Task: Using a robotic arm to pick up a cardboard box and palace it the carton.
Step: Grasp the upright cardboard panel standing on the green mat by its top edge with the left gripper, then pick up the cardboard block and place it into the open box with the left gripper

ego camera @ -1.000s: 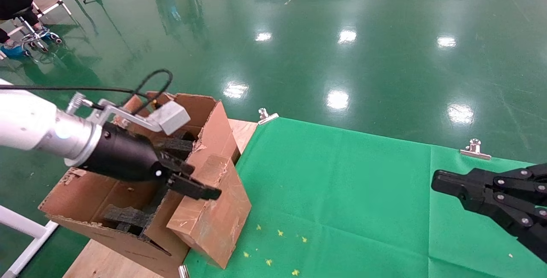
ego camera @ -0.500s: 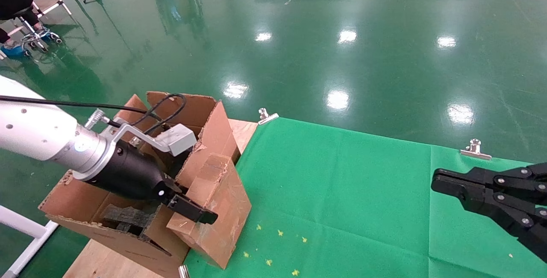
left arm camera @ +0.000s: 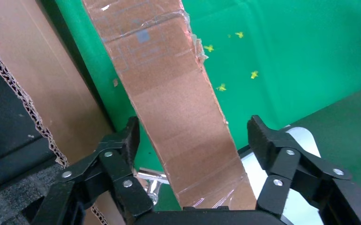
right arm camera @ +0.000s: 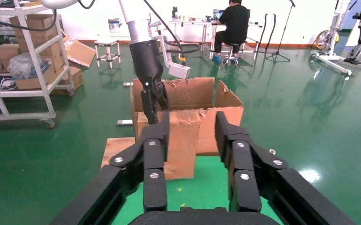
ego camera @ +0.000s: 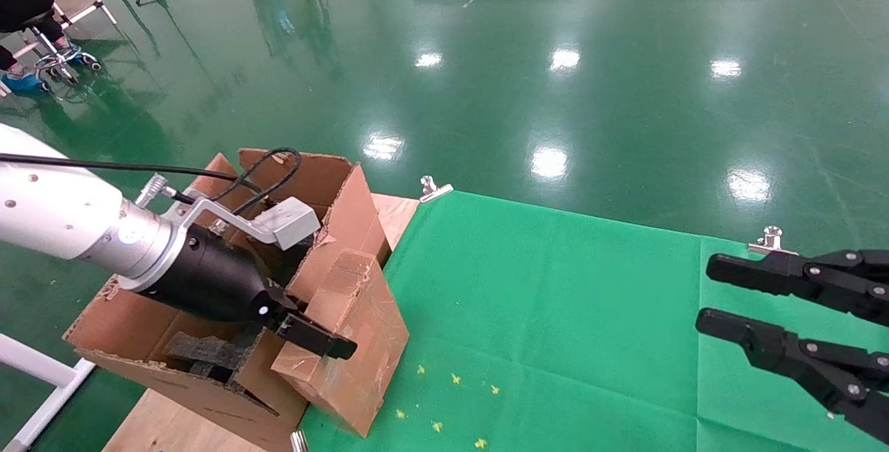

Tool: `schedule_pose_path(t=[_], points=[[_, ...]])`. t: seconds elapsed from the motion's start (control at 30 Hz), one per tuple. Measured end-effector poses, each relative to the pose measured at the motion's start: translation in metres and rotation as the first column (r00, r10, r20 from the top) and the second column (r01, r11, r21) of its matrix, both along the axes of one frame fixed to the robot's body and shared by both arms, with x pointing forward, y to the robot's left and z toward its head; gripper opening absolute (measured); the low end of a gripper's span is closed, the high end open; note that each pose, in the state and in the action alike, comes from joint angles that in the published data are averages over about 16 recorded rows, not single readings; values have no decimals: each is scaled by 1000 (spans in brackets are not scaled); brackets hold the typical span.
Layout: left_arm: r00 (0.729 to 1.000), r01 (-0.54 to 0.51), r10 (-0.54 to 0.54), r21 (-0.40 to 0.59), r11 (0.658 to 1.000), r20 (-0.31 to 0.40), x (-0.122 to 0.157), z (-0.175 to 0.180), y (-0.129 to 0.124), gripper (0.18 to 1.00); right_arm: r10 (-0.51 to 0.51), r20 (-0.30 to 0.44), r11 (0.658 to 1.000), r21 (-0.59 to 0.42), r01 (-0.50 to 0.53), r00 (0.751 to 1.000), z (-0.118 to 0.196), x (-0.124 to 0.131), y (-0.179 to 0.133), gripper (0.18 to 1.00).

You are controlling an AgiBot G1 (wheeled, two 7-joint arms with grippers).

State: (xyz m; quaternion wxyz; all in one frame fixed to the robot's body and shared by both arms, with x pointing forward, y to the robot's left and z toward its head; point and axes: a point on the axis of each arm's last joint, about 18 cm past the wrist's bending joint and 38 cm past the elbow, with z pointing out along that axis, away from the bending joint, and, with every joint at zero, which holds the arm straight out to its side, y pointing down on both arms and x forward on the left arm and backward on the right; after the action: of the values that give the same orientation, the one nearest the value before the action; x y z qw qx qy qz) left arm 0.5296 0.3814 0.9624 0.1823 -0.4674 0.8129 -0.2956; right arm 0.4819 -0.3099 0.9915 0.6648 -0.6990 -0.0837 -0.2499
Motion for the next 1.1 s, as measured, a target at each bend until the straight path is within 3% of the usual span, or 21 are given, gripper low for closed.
schedule_pose_path(t=[0.33, 0.7, 0.93, 1.1], points=[[1000, 2, -2, -5, 1000, 3, 0, 1, 0, 737, 0, 0, 1000, 0, 0, 1000, 0, 0, 0, 555], [999, 13, -12, -14, 1000, 32, 1, 8, 0, 457, 0, 0, 1000, 0, 0, 1000, 0, 0, 0, 807], [981, 57, -50, -37, 998, 188, -5, 51, 2, 340, 0, 0, 1000, 0, 0, 1000, 0, 0, 0, 917], [930, 86, -63, -47, 995, 363, -20, 104, 11, 289, 0, 0, 1000, 0, 0, 1000, 0, 0, 0, 964]])
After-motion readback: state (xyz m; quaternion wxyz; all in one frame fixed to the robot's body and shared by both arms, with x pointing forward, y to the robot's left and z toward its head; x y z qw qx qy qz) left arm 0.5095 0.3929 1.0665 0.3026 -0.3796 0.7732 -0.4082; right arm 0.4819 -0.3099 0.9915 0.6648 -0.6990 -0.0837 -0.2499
